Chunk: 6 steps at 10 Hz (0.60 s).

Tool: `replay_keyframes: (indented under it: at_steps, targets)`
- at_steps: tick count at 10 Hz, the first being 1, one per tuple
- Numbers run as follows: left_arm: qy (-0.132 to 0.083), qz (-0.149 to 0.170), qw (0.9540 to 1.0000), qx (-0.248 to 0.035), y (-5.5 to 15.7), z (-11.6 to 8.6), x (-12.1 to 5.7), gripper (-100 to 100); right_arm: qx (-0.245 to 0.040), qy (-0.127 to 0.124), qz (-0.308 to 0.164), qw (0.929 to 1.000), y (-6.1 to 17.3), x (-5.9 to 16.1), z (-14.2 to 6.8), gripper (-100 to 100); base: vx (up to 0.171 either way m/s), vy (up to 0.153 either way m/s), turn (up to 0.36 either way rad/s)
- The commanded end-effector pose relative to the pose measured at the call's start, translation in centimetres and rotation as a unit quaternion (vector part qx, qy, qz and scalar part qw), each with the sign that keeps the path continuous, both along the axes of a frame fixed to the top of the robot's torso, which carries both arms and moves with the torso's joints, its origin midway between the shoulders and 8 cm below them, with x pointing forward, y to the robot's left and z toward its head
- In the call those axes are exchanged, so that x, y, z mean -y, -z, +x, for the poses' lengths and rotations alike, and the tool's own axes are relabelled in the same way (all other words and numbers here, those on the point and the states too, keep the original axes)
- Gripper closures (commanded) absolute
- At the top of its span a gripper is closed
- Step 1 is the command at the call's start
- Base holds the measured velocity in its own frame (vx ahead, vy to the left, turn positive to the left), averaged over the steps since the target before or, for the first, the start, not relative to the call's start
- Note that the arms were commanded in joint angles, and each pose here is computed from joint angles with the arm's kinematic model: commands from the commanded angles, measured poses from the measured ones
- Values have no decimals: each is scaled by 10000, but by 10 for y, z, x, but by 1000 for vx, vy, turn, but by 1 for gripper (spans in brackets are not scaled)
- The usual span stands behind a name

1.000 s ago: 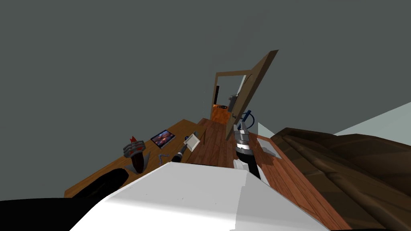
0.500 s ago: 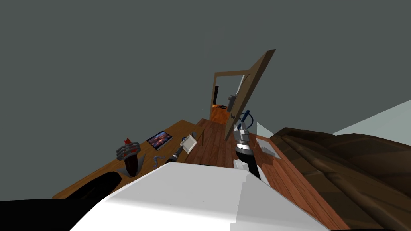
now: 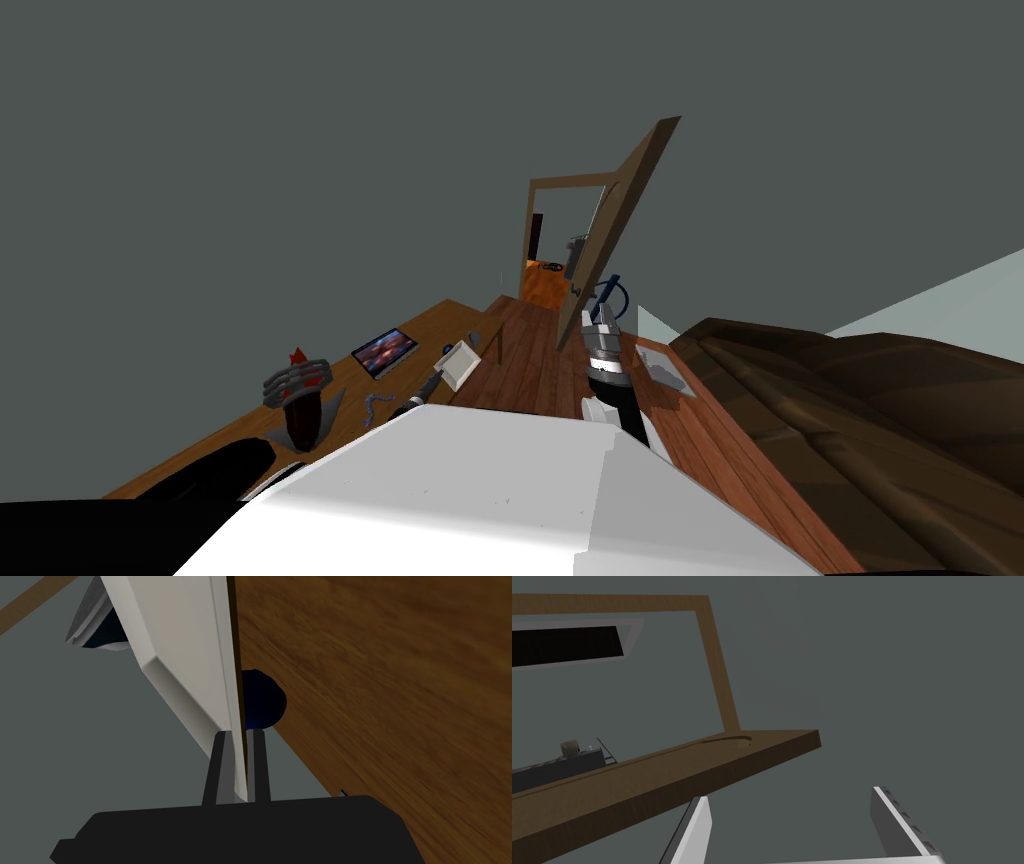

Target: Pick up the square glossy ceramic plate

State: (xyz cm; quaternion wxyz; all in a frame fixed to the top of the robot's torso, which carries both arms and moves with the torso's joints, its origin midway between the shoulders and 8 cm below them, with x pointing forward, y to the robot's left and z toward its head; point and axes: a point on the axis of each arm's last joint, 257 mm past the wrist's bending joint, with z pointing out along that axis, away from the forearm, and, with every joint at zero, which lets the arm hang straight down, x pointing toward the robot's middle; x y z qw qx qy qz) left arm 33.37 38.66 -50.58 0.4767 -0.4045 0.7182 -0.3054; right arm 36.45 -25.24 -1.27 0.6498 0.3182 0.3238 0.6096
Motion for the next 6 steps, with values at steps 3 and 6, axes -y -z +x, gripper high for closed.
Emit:
replay_keyframes:
  at_steps: [3, 6]
  targets:
    - [63, -30, 9999, 143, -14, -12, -21, 100, 0, 0, 0, 10000, 0, 0, 0, 0, 41, -84, -3]
    - [46, -37, 9999, 113, -12, -14, -22, 0, 0, 0, -1, 10000, 0, 0, 0, 0, 5, -6, -1]
